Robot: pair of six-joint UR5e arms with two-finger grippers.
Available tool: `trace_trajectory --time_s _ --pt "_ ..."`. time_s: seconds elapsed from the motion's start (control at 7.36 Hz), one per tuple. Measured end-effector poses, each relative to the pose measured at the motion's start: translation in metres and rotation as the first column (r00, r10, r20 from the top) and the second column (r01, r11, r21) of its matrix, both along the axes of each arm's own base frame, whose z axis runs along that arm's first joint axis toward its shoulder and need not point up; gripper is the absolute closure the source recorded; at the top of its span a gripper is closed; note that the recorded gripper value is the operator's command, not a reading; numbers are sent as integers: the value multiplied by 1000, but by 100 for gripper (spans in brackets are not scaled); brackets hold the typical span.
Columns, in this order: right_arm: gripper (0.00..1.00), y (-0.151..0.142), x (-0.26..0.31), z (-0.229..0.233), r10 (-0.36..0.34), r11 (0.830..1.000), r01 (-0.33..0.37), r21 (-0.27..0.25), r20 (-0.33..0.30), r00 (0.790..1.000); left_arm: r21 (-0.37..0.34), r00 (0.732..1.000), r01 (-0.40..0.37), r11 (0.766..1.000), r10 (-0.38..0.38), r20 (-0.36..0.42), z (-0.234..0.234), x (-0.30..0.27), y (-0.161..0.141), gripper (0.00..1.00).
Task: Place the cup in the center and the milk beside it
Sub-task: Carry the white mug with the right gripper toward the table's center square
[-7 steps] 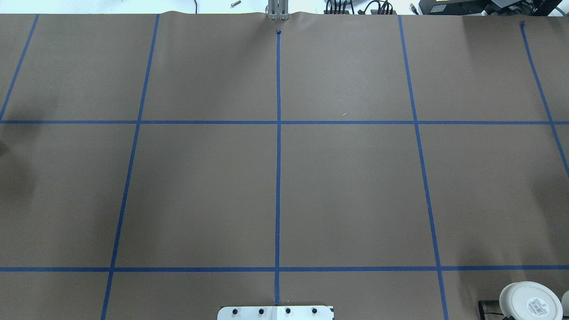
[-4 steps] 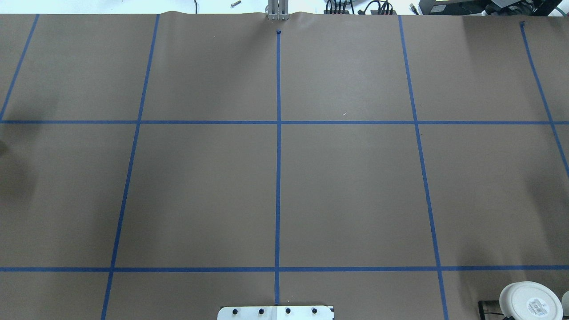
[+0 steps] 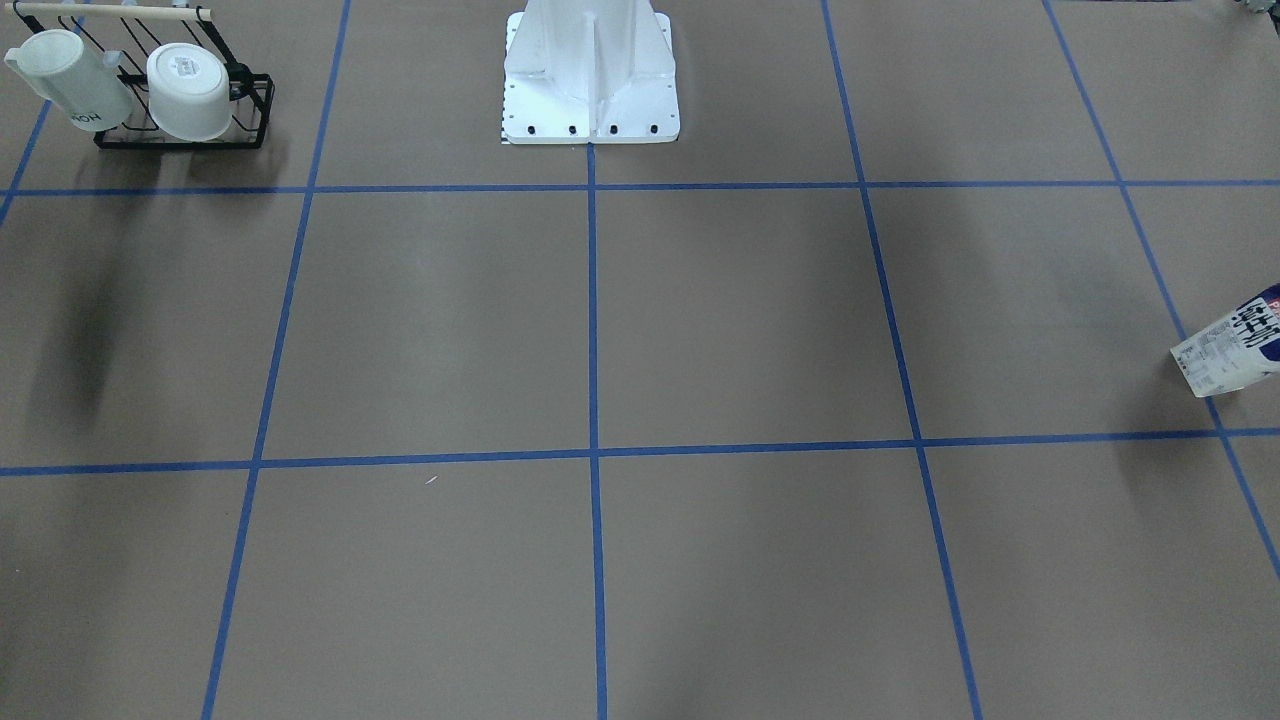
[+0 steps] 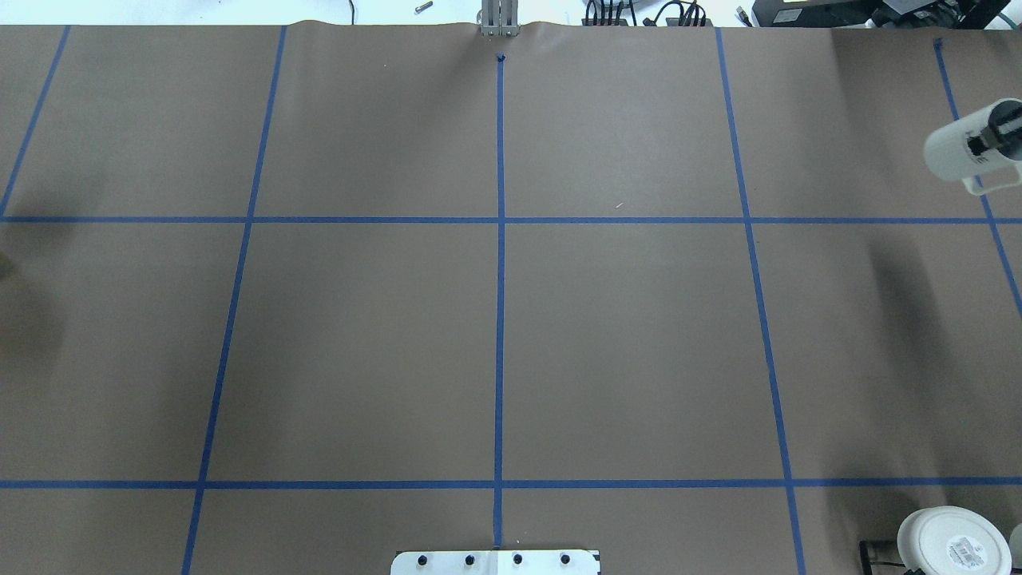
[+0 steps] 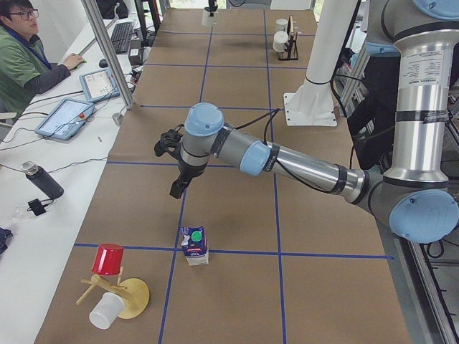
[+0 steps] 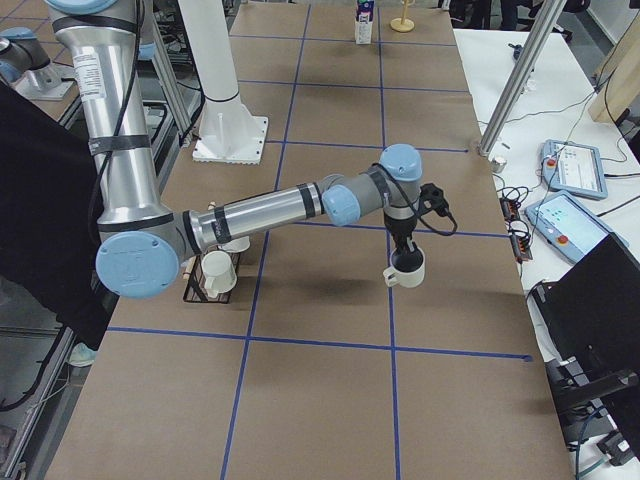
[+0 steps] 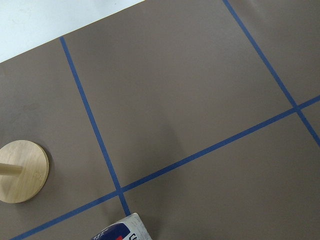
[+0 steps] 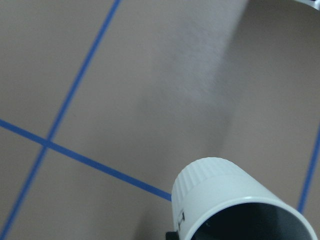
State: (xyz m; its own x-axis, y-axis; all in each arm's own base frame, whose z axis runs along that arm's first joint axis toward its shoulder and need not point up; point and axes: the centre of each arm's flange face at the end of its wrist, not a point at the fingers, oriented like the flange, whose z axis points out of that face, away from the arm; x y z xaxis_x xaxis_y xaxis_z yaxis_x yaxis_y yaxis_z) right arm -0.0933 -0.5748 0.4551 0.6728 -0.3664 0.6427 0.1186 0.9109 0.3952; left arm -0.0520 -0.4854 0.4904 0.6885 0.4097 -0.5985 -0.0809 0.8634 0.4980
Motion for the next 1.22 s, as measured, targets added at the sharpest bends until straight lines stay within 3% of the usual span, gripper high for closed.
trace_trajectory --time_s 0.27,0.41,0.81,1.22 --pt "100 -11 -103 -97 63 994 -54 -97 95 994 -12 1000 -1 1000 1 0 6 0 -1 1" --pt "100 -2 -166 -137 104 984 -87 -157 107 989 -18 1000 -1 1000 1 0 9 1 -2 1" --pt "100 75 -353 -268 212 932 -202 -300 3 977 -31 1000 -1 1000 1 1 15 1 -3 1" --pt "100 152 -463 -330 275 871 -292 -394 -99 956 -35 1000 -2 999 2 1 18 1 -3 1"
